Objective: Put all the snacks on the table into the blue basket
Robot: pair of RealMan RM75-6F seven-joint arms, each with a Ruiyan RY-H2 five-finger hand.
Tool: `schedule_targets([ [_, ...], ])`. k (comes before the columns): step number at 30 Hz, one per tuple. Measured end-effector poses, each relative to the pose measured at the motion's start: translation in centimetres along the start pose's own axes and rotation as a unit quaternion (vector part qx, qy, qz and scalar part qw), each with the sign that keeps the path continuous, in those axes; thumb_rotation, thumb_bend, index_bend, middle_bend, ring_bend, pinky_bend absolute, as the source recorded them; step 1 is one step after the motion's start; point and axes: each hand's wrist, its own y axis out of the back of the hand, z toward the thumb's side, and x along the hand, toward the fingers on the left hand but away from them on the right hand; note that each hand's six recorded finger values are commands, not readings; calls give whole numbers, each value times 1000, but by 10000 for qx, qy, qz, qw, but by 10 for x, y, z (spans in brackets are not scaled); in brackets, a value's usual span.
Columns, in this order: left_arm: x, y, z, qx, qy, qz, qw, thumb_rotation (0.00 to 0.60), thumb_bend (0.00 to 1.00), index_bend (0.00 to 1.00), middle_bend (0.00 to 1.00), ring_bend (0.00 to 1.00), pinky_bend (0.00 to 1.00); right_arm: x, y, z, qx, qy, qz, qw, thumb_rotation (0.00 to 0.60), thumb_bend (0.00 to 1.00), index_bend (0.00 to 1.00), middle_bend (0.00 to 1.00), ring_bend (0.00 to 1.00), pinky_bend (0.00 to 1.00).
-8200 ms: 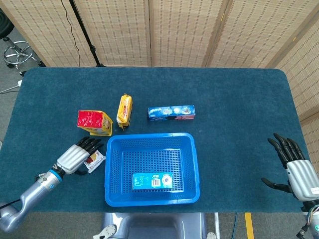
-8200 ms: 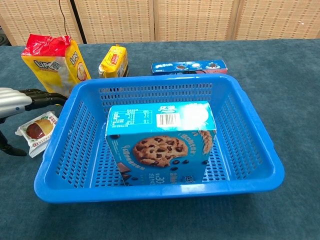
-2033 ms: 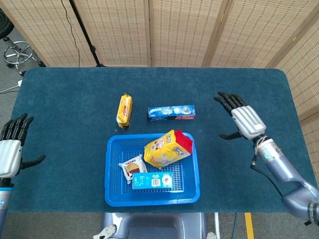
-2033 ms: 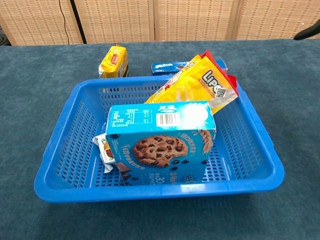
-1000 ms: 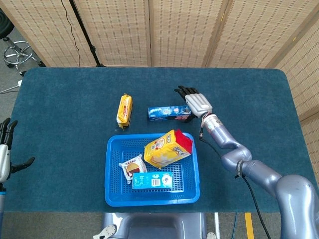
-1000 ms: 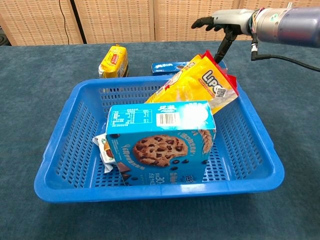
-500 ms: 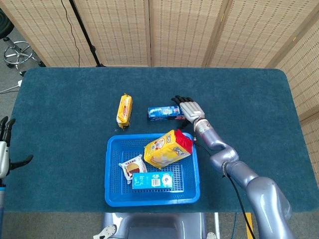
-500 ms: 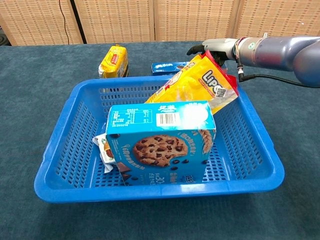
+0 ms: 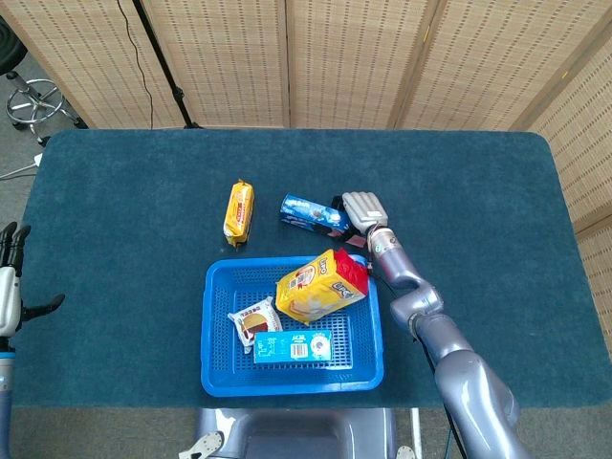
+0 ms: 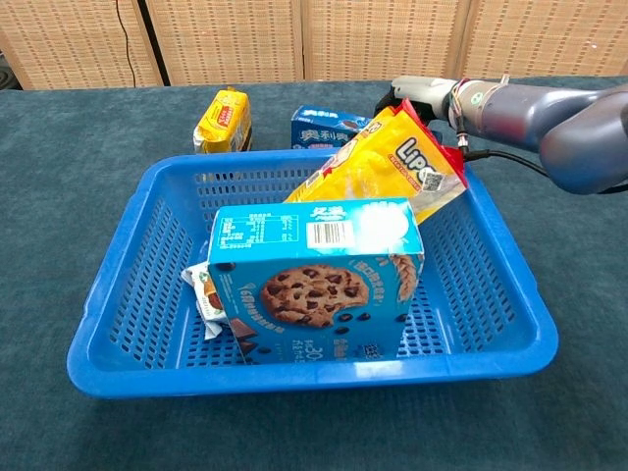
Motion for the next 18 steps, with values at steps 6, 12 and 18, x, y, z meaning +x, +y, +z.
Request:
schedule_targets([
  [6,-2,0,2,-41,-61,-15,10000,600,0,0,0,0,0,0,29,0,-102,212,-365,9991,600,246,503,611,474,583],
  [12,-4,0,4,-81,-114,-68,9999,600,0,0,0,0,0,6,76,3,-76,602,-854,9945,600,247,504,611,474,582],
  [18,-6,-1,7,-110,-202,-116,9997,600,0,0,0,0,0,22,116,18,-59,1215,-1227,9850,600,246,503,613,473,582],
])
